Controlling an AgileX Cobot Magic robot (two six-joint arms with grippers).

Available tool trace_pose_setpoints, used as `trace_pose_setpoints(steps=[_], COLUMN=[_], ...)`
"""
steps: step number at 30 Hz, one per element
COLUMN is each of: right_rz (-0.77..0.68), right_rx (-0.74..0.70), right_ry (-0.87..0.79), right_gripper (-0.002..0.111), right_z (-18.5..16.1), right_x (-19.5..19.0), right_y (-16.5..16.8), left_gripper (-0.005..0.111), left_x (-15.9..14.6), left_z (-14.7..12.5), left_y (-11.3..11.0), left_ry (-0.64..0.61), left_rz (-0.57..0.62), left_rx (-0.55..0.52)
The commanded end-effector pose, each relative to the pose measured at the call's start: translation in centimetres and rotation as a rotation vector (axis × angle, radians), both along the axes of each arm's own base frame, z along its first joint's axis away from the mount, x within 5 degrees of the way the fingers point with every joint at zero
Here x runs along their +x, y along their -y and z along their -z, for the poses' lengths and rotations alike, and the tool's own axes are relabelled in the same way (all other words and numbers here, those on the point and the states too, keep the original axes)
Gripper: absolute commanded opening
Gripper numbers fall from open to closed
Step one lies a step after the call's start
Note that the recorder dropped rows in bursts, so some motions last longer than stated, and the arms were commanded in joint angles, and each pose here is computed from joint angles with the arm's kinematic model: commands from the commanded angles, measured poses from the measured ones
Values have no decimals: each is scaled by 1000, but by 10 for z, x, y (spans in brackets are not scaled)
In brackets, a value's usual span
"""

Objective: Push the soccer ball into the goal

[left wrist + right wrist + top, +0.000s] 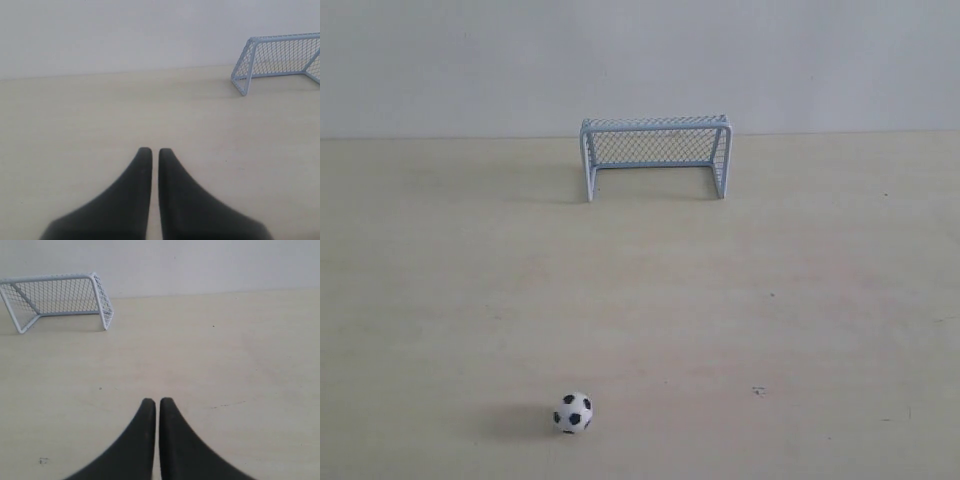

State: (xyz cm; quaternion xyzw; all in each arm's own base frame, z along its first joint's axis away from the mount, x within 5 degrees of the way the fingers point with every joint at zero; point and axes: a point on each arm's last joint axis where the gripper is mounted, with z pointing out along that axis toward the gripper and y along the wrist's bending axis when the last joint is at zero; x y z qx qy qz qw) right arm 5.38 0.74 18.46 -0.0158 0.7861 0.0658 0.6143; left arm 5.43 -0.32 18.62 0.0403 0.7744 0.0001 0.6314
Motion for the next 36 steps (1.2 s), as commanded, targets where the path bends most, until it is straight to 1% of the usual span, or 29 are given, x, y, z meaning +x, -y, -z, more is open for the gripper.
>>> trace_pose_setpoints(steps=[1, 3, 36], right_rz=[34, 47, 47], right_rx=[-5, 28, 33], right_ry=[2, -3, -3], right_gripper=[0, 0, 0], right_z=[1, 1, 1], right_x=[0, 0, 0], right_y=[3, 4, 3], left_gripper=[5, 5, 5], left_x=[0, 0, 0], left_z=[-1, -1, -1], left_y=[0, 0, 0], left_ry=[-1, -1, -1], left_rz=[5, 5, 5], left_rx=[5, 5, 5])
